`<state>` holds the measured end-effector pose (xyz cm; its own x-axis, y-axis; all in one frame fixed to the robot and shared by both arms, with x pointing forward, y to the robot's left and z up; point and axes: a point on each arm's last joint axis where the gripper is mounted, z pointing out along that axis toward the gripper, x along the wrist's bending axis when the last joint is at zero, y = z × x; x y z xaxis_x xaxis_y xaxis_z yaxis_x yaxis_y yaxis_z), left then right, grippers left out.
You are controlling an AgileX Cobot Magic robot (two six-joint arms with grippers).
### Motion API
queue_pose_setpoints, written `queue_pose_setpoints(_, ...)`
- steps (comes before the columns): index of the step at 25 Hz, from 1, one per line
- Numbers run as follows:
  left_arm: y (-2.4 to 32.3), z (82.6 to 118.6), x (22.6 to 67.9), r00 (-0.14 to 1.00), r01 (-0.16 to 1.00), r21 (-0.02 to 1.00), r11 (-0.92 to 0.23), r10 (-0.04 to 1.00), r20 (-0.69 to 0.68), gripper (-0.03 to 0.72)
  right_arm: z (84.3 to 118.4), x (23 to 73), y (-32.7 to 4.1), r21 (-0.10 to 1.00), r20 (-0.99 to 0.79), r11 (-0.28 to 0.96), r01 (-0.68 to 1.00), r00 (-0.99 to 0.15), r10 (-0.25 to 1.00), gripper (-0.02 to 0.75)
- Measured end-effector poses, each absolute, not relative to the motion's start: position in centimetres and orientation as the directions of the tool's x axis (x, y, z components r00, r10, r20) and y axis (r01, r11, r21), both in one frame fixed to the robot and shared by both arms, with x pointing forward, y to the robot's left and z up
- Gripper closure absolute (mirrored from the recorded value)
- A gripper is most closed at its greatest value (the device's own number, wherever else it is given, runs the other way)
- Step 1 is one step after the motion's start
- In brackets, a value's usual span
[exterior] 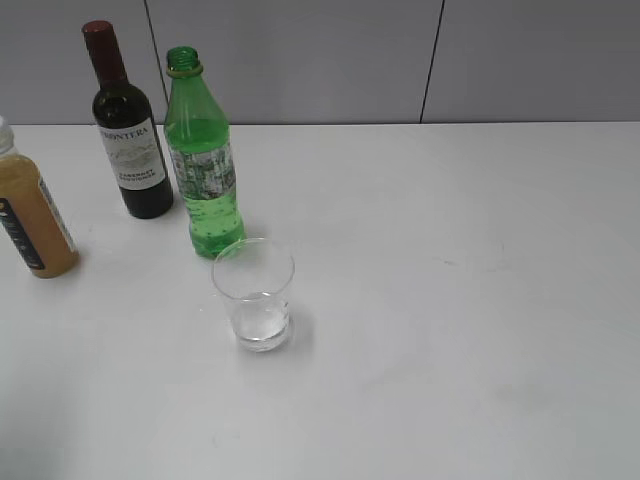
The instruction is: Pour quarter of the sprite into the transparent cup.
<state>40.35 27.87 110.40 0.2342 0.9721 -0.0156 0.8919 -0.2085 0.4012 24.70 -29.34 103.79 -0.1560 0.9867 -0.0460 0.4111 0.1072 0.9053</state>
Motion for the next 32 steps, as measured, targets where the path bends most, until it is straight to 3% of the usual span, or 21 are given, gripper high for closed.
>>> queue_pose_setpoints(4, 28.2, 110.7, 37.1, 0.228, 0.854, 0.481, -0.197, 0.974, -0.005, 0.099, 103.8, 24.7, -29.3, 0.905, -0.046, 0.107, 0.411, -0.156, 0.987, 0.154)
queue_pose_setpoints(11, 28.7, 107.4, 31.2, 0.226, 0.791, 0.584, -0.183, 0.974, -0.001, 0.099, 103.8, 24.7, -29.3, 0.905, -0.046, 0.107, 0.411, -0.156, 0.987, 0.154)
queue_pose_setpoints(22, 28.8, 105.2, 27.7, 0.224, 0.647, 0.751, -0.134, 0.974, -0.019, 0.099, 103.8, 24.7, -29.3, 0.905, -0.046, 0.107, 0.411, -0.156, 0.987, 0.154)
queue_pose_setpoints(32, 29.1, 105.5, 24.2, 0.226, 0.465, 0.878, -0.113, 0.974, 0.006, 0.099, 103.8, 24.7, -29.3, 0.905, -0.046, 0.107, 0.411, -0.156, 0.987, 0.154)
